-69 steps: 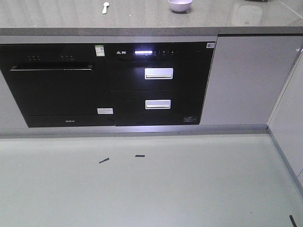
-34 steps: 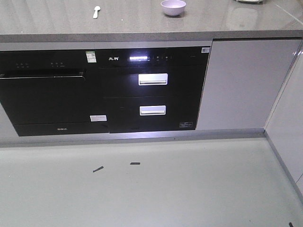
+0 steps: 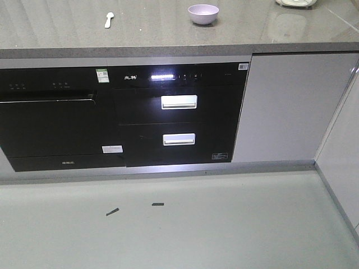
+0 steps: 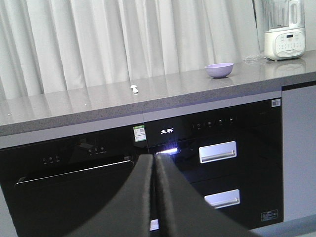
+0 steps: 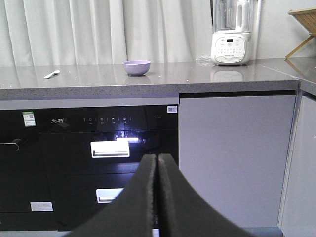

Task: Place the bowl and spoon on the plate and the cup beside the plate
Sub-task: 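Drive closer to the counter, stopping in front of spoon and bowl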

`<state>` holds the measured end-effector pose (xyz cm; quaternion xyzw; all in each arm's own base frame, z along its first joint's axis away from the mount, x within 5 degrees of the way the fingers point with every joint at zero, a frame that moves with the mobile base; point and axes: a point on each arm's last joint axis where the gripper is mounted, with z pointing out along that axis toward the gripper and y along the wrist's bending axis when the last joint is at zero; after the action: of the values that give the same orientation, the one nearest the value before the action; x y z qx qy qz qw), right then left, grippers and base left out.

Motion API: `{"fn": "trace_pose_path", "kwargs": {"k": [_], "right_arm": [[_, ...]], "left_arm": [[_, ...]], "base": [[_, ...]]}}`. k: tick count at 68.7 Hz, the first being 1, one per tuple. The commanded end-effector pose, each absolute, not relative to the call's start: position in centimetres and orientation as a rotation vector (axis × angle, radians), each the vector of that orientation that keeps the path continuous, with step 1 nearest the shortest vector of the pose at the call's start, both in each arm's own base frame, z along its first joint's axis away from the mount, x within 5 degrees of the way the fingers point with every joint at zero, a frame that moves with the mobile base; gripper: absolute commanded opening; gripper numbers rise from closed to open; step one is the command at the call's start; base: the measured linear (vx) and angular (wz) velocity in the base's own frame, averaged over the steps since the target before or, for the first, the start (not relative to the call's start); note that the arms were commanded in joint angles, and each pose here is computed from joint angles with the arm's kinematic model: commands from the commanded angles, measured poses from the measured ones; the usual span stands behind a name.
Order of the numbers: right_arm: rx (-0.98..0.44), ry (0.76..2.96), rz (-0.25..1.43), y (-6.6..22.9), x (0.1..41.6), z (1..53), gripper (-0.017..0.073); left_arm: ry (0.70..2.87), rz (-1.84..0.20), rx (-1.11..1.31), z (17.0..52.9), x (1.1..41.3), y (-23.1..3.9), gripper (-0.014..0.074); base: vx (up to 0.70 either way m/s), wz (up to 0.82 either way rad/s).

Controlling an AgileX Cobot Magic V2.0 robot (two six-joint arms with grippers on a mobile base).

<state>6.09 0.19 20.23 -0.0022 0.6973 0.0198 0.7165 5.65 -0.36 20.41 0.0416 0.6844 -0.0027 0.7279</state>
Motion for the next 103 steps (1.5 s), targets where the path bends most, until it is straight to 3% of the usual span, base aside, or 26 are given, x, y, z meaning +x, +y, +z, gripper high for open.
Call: {"fn": "trace_pose_path", "kwargs": {"k": [1, 103], "right_arm": [[-0.006, 1.496, 0.036, 0.18, 6.22, 20.6, -0.0006], [-0.006, 1.496, 0.036, 0.18, 6.22, 20.6, -0.0006]], "left_arm": [[1.411, -0.023, 0.075, 21.42, 5.4, -0.37, -0.0006], [1.411, -0.023, 0.075, 21.42, 5.4, -0.37, -0.0006]], "base": [[0.15, 0.0], [0.18, 0.0]]}}
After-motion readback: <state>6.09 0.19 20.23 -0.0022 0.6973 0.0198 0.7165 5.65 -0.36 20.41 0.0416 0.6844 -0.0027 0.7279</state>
